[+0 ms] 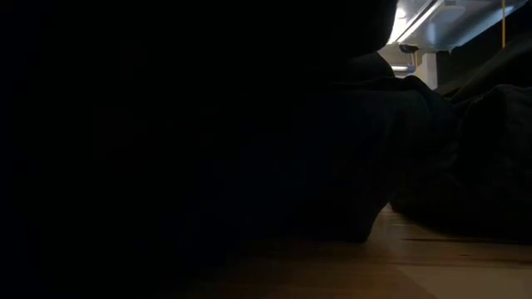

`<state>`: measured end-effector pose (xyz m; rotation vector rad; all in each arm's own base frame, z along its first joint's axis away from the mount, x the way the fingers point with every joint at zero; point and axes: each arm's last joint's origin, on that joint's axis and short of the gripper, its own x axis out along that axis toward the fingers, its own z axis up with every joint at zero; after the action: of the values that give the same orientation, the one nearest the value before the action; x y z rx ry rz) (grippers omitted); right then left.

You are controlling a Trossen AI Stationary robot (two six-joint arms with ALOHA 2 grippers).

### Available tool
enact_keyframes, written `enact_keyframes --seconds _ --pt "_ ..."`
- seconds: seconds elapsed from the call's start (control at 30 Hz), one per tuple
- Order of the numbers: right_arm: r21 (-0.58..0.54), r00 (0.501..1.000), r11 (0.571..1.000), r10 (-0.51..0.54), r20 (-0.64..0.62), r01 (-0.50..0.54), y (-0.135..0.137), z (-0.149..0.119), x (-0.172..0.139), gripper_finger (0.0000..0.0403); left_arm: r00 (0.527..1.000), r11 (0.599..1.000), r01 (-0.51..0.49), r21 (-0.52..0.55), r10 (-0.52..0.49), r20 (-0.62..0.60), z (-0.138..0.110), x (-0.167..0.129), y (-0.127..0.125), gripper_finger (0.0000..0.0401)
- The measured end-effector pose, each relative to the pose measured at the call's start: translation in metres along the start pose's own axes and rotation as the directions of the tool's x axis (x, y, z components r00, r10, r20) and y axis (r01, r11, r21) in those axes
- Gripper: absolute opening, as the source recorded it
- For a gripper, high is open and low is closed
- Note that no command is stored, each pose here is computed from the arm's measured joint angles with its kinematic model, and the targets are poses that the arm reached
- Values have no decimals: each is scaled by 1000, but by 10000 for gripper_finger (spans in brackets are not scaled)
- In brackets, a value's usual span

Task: Sort clothes
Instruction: Put the black shorts into the white bin

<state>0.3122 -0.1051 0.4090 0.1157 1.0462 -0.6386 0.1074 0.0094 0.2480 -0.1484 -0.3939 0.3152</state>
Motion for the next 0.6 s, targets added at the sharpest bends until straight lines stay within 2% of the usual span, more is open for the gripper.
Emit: enact_keyframes --seconds 0.13,0.2,0.43,0.6 --pt "24 999 999 39 -21 -38 9 -10 -27 235 1000 1000 0 -9 0 1 0 0 0 4" --pt "0 997 998 68 -41 -68 19 -19 -39 248 1000 1000 0 -31 0 -1 0 0 0 4" --pt "-100 984 980 167 -68 -173 83 -57 -71 259 1000 999 -1 -43 1 -7 -1 0 0 4" --pt "-183 987 972 133 -89 -147 130 -94 -76 257 1000 999 -1 -48 1 -8 -1 0 0 4"
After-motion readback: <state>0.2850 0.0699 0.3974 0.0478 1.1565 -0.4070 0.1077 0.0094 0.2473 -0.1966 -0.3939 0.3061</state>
